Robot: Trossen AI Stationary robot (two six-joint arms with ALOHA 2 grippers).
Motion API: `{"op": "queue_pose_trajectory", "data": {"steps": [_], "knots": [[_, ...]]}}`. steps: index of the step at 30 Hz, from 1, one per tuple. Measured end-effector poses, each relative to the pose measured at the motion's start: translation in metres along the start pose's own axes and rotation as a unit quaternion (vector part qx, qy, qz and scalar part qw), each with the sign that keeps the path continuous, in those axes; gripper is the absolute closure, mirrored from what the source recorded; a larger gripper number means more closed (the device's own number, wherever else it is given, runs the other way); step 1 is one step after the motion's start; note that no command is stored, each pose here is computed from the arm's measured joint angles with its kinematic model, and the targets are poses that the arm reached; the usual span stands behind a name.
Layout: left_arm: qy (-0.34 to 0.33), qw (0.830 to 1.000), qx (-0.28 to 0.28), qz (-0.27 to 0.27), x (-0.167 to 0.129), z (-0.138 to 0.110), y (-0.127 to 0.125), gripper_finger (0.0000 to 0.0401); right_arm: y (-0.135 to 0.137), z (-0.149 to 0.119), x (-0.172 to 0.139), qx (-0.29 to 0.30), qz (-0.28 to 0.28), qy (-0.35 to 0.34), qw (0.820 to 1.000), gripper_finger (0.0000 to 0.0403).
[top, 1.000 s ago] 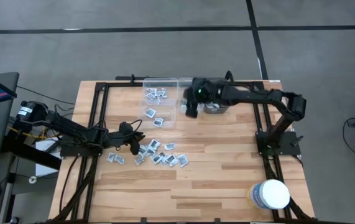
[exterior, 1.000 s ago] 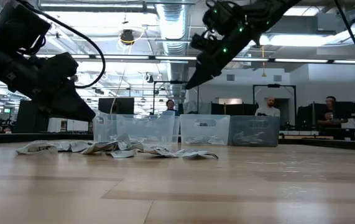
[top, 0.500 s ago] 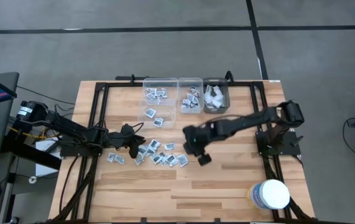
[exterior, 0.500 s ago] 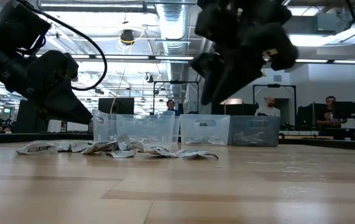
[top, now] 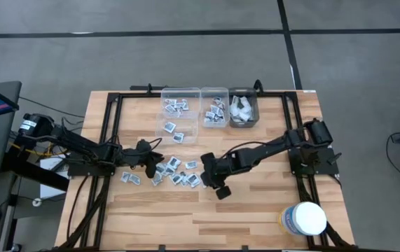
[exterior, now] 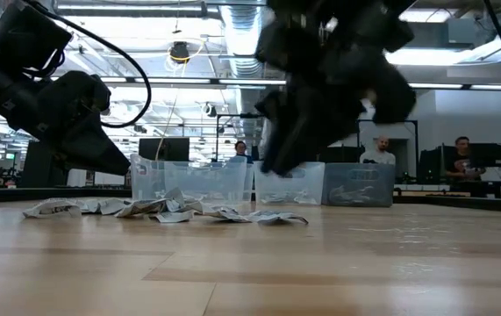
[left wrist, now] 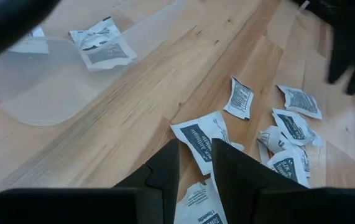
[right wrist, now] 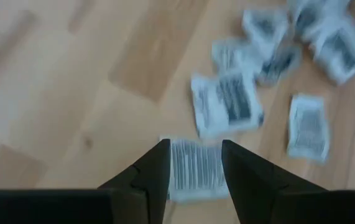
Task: Pick & Place First Aid Supplies
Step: Put the towelette pack into the bottom transparent bin
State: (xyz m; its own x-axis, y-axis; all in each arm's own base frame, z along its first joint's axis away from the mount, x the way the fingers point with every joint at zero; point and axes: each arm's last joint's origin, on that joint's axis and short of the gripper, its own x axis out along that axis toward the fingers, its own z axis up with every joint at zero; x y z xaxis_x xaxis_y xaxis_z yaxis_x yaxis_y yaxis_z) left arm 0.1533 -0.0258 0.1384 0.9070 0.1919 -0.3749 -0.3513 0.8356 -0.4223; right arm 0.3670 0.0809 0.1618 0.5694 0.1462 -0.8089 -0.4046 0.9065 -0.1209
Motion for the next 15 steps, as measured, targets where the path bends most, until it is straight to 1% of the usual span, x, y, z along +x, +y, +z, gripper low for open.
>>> {"op": "queue_pose_trajectory", "data": {"steps": [6,8,12,15], "knots": [[0.013,1.000,0.000,-0.016,0.000,-0.001,-0.001,0.0307,0.002,-0.018,0.029,0.004,0.013,0.049,0.999,0.0272],[0.016,1.000,0.000,-0.021,0.000,-0.001,-0.001,0.0307,0.004,-0.020,0.035,0.003,0.016,0.054,0.998,0.0275],[0.018,1.000,0.001,-0.025,0.000,-0.002,-0.002,0.0307,0.005,-0.025,0.044,0.004,0.023,0.066,0.998,0.0282],[0.020,0.999,0.002,-0.028,-0.001,-0.002,-0.003,0.0307,0.005,-0.026,0.045,0.004,0.025,0.073,0.997,0.0295]]}}
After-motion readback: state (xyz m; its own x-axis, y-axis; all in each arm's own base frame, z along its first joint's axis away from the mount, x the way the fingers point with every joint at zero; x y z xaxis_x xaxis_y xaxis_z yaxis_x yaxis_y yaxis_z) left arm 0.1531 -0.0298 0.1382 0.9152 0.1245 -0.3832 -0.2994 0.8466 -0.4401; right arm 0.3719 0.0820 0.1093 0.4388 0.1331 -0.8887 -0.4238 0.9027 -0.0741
